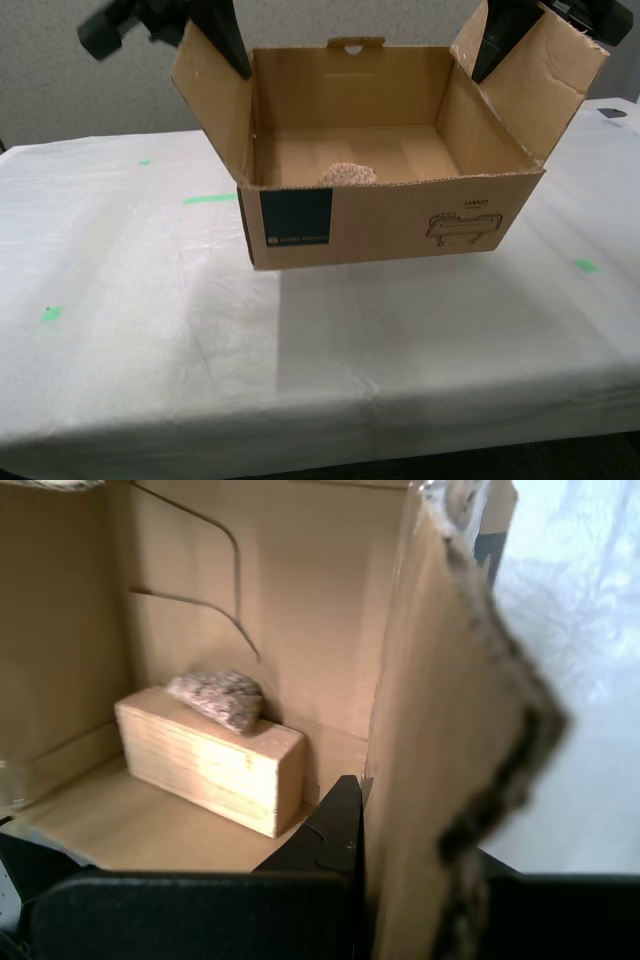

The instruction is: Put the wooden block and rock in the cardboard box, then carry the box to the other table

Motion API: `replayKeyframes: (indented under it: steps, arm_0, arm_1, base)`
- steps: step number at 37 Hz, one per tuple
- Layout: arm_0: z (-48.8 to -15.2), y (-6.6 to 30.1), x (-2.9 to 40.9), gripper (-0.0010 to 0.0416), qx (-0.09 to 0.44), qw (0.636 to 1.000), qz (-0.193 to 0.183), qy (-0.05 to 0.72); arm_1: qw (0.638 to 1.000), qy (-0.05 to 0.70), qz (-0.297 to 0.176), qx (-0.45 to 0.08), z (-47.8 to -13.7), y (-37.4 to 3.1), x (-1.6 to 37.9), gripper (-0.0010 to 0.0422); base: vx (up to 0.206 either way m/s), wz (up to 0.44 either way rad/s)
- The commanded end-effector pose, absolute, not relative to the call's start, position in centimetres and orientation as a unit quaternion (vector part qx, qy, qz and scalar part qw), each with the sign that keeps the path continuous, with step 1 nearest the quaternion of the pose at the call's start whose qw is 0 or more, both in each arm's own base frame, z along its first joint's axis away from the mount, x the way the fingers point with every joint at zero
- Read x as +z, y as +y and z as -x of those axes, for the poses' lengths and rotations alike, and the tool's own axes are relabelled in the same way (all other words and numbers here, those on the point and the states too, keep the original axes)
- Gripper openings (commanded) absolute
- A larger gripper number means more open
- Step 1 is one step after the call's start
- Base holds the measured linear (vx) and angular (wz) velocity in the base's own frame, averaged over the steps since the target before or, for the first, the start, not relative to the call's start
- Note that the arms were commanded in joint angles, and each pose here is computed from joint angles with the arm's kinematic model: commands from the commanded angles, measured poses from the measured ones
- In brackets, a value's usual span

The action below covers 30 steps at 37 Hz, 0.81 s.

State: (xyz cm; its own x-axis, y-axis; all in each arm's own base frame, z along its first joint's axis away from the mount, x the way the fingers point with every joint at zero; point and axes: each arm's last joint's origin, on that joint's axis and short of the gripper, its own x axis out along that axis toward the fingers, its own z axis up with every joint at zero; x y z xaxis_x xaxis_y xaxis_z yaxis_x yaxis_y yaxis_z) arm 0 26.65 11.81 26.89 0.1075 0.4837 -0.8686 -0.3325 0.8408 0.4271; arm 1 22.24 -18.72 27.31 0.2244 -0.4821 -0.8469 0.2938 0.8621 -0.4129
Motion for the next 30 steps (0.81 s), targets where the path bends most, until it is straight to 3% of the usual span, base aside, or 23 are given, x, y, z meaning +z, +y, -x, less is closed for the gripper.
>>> replayKeyframes:
  steps: [1, 17, 30]
  arm_0:
    - [-27.3, 12.3, 27.0, -0.0001, 0.296, 0.747, -0.072, 0.591]
    - [-33.4, 14.4, 25.0, -0.0001, 0.276, 0.744, -0.057, 0.605]
    - [-38.1, 15.5, 26.3, -0.0001, 0.280, 0.767, -0.064, 0.574]
  arm_1:
    - [0.780, 0.556, 0.094, -0.273, -23.0, -19.5, 27.0, -0.0001]
    - [0.789, 0.548, 0.099, -0.260, -29.1, -21.9, 25.3, -0.0001]
    - [0.814, 0.523, 0.146, -0.207, -33.7, -16.5, 25.6, -0.0001]
  base:
    - [0.050, 0.014]
    - [0.014, 0.003]
    - [-0.001, 0.024]
